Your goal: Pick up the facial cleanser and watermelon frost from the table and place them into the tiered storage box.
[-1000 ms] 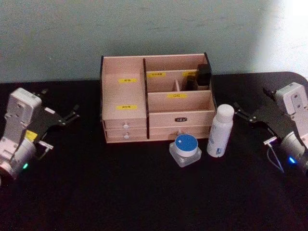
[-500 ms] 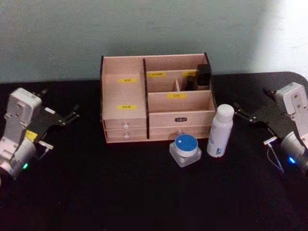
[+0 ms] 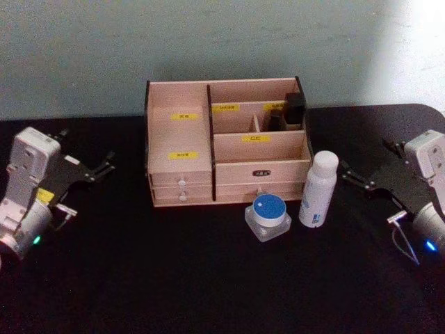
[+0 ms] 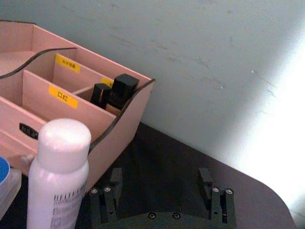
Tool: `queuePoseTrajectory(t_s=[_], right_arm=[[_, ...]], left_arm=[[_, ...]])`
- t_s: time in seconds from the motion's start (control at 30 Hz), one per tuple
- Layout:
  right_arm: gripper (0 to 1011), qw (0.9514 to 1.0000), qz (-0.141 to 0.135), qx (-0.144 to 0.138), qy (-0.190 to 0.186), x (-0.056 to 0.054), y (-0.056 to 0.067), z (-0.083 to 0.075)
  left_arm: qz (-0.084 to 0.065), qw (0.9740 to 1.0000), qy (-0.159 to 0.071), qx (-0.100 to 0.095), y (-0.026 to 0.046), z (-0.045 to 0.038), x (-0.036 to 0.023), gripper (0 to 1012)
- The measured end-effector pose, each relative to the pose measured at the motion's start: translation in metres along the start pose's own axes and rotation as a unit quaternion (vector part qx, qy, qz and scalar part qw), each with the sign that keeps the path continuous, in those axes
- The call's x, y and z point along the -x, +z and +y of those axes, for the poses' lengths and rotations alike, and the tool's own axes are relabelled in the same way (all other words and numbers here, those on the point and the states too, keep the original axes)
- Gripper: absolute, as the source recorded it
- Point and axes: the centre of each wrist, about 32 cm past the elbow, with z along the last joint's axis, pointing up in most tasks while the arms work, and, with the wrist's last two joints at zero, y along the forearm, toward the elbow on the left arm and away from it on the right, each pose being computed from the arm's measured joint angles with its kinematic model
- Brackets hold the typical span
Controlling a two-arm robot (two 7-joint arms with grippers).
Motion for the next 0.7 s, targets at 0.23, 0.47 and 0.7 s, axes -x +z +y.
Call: queuePoseTrajectory(t_s=[0.23,0.47,0.7], right_arm=[[1000,0.9999,-0.005,0.009,0.003,0.001,0.003,-0.018],[1000,0.9991,0.007,0.027,0.033,0.002,0.007,-0.046],[1000,0.9956,0.040,0.037,0.075,0.006,0.010,-0.064]], left_arm=[[0.000,1.0000,0.000,0.000,0.0000,0.0000,0.0000,1001],[0.000,1.0000,0.000,0.000,0.0000,0.0000,0.0000,1001],[0.000,1.0000,0.000,0.000,0.0000,0.0000,0.0000,1001]])
